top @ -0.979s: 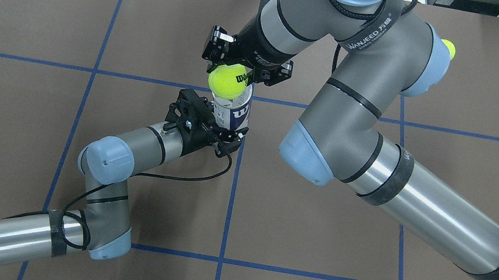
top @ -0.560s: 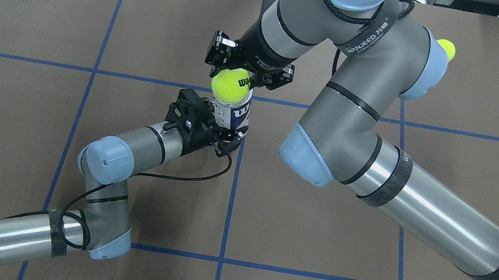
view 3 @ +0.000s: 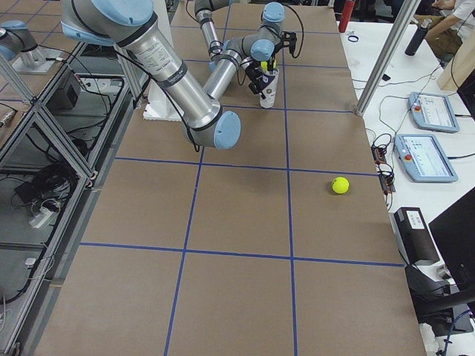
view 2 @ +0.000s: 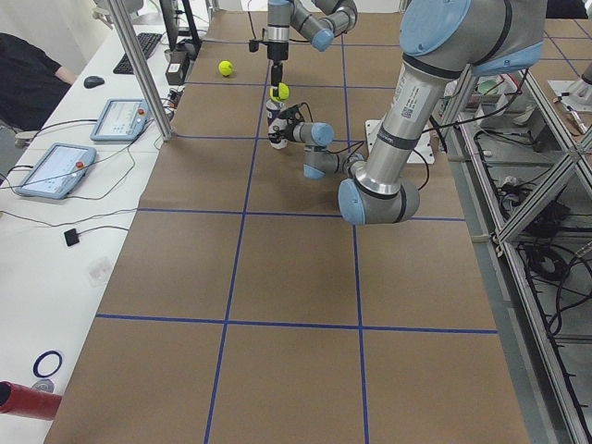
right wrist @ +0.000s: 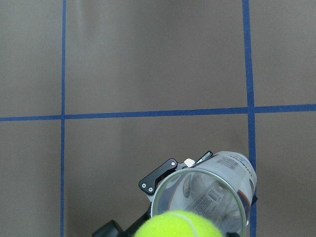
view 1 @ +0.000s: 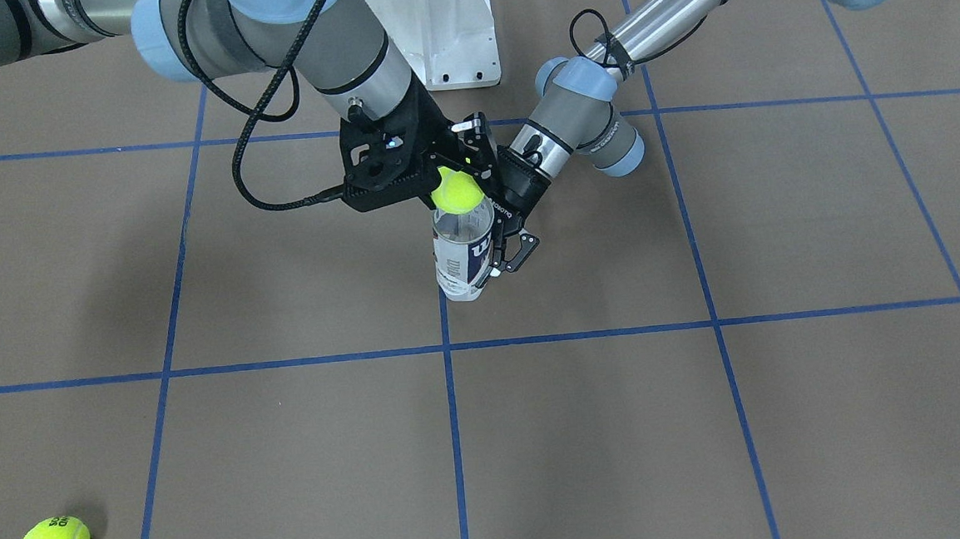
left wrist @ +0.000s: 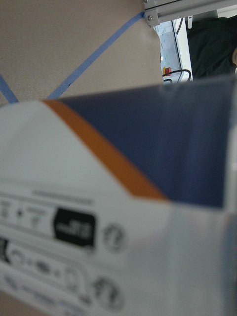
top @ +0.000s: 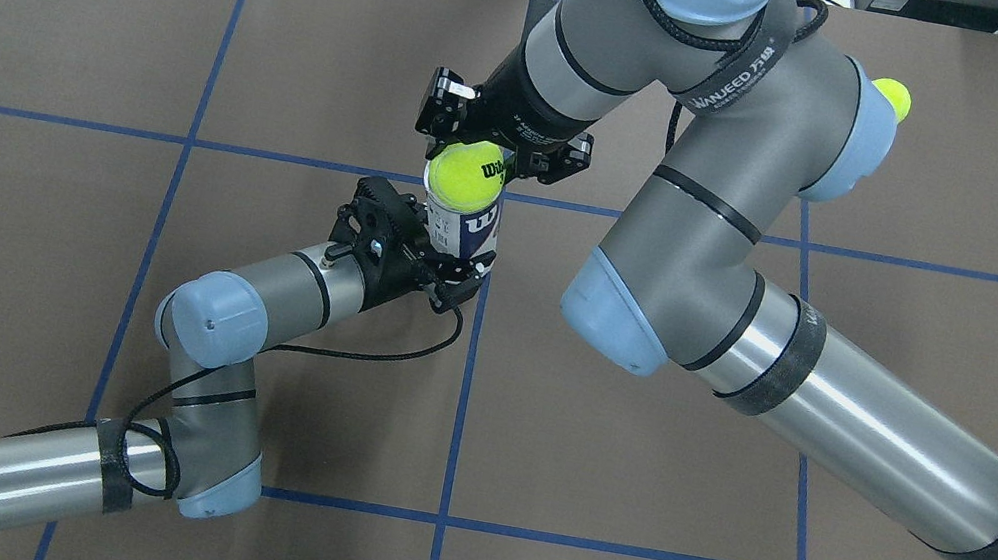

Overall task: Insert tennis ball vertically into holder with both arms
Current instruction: 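Lower the ball into the can and release it with the right gripper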

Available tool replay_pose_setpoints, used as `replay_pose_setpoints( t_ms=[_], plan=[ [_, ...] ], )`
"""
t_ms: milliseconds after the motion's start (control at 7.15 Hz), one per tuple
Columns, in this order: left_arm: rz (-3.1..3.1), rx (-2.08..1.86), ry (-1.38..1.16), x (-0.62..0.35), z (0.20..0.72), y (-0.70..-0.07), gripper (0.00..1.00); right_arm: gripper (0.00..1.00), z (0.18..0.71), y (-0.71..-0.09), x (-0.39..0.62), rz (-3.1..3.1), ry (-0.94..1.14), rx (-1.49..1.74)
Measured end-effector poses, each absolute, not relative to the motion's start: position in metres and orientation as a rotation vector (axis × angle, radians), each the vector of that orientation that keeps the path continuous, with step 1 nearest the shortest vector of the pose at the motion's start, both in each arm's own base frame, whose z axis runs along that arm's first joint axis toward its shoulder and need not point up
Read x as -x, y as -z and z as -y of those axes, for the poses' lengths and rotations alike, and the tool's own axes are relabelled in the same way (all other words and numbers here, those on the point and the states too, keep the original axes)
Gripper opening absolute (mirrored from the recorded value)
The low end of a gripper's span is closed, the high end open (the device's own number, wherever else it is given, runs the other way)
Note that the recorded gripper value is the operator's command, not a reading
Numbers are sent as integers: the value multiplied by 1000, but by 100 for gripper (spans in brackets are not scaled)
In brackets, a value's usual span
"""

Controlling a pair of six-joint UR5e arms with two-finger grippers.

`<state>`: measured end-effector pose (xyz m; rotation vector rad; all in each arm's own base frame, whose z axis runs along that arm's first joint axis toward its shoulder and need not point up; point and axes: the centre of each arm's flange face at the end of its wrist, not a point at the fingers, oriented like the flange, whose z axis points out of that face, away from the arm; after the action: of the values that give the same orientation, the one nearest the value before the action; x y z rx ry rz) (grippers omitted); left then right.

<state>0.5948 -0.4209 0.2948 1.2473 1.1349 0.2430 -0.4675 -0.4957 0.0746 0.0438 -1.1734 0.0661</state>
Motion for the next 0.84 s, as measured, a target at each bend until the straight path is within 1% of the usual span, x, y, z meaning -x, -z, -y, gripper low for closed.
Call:
replay_pose_setpoints(
  t_ms=[140, 280, 839],
  plan=[
    [-1135, -1247, -243, -594, 421, -295, 79, 79, 496, -75, 468, 1169, -68, -41],
    [-1135, -1247, -243, -594, 421, -295, 79, 98, 497, -75, 468, 1167, -70, -38],
    [-1139, -1248, -244, -595, 420, -294, 79, 99, 496, -71, 468, 1170, -102, -28]
  ],
)
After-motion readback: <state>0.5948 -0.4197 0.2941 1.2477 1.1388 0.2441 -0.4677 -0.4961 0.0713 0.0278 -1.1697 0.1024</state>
